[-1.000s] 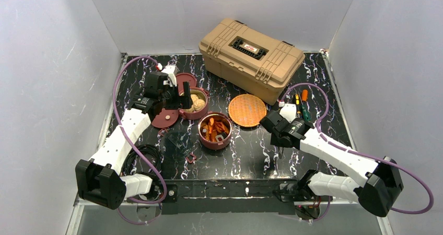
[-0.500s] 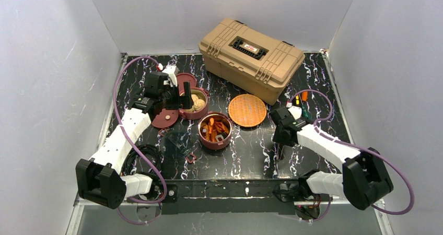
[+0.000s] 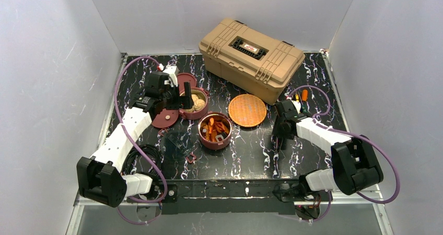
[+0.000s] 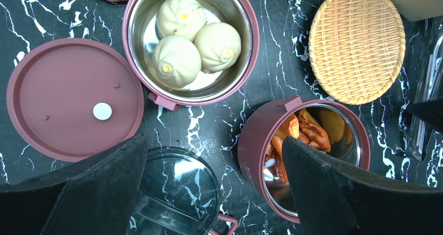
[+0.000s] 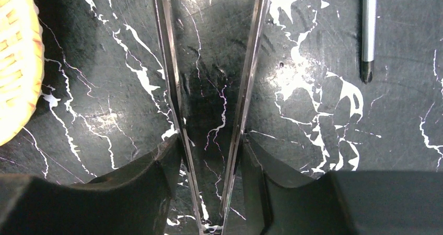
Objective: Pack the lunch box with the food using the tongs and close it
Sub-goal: Place the clamp at the center of the board.
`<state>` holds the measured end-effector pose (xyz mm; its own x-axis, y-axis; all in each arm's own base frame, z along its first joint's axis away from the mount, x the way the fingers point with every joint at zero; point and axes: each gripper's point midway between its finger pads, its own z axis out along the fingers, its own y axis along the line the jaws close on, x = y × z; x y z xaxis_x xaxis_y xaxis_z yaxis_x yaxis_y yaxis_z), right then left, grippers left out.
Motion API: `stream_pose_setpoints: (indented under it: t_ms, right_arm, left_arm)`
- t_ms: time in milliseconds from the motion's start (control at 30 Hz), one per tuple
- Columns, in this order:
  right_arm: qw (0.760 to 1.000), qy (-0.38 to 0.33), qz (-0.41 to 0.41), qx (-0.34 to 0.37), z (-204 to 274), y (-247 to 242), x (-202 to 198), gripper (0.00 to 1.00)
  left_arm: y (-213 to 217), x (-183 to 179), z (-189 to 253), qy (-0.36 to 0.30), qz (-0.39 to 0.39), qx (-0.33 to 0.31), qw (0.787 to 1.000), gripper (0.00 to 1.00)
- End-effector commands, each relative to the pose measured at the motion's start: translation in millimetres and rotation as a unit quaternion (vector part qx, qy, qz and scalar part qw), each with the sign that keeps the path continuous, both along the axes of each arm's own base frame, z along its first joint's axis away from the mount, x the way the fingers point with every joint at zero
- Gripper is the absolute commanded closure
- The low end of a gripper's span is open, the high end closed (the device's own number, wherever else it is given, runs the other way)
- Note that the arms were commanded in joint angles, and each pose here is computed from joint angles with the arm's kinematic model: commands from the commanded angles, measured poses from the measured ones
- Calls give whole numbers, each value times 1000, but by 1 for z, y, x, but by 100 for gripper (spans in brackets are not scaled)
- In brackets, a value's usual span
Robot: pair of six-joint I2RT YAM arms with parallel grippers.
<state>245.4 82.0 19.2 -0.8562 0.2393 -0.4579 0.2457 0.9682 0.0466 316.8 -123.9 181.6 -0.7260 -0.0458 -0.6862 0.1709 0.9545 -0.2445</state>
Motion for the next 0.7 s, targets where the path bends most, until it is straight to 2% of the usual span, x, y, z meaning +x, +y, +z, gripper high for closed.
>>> stream_pose_setpoints:
  t_ms: [0,300,433,667]
  right_arm:
    - [1000,-7,9,7,1,2,9,46]
    - [1000,-11,8,-4,7,-3,10,31]
    - [1000,-19,6,-11,15,-7,10,20]
    - [999,-42,22,-14,35,-8,15,8]
  left_arm:
    - [-1,2,8,-2,-2,-4,1000,1]
    - [-1,1,10,-5,-3,-5,1000,1]
    - [-1,1,12,-7,-2,-6,1000,1]
    - [-1,0,12,-7,-3,-5,1000,1]
